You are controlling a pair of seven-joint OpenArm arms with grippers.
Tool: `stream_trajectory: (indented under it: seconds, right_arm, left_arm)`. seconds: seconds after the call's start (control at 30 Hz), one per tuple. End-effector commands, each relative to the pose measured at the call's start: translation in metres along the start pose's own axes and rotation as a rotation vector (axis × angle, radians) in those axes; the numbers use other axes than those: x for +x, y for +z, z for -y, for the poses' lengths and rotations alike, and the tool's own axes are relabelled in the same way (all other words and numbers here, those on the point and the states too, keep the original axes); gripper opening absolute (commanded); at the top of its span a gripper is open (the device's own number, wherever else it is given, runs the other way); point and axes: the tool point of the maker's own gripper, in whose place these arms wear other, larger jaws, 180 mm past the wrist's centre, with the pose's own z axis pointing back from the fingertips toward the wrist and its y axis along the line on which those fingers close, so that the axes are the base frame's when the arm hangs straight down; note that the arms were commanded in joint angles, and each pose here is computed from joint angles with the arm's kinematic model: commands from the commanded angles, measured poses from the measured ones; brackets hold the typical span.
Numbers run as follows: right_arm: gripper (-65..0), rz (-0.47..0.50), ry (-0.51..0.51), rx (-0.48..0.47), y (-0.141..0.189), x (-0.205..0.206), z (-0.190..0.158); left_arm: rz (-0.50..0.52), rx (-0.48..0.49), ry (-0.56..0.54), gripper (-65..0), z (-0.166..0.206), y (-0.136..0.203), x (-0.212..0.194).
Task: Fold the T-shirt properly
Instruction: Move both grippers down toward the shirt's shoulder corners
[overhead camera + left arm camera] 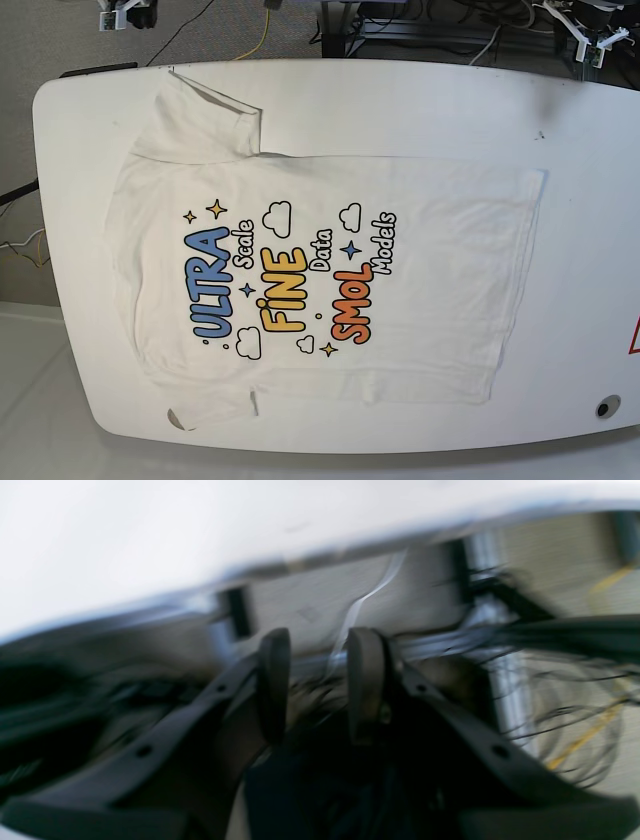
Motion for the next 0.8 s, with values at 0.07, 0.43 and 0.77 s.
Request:
stream_trajectory:
  seconds: [0.07, 0.43, 0.77]
  right_arm:
    - [-57.4, 0.099, -0.046, -0.028, 0.007, 0.037, 0.014]
    - [-61.8, 0.265, -0.01, -0.007, 0.031, 0.125, 0.009]
    - [-37.9, 0.311, 0.047, 0.076, 0.031, 0.145, -0.018]
  left_arm:
    - [0.06, 0.015, -0.021, -49.6, -0.009, 0.005, 0.023]
    - [0.249, -0.027, 0.056, -39.6, 0.001, 0.03, 0.095]
    - [0.353, -0.084, 0.033, -29.8, 0.019, 0.048, 0.136]
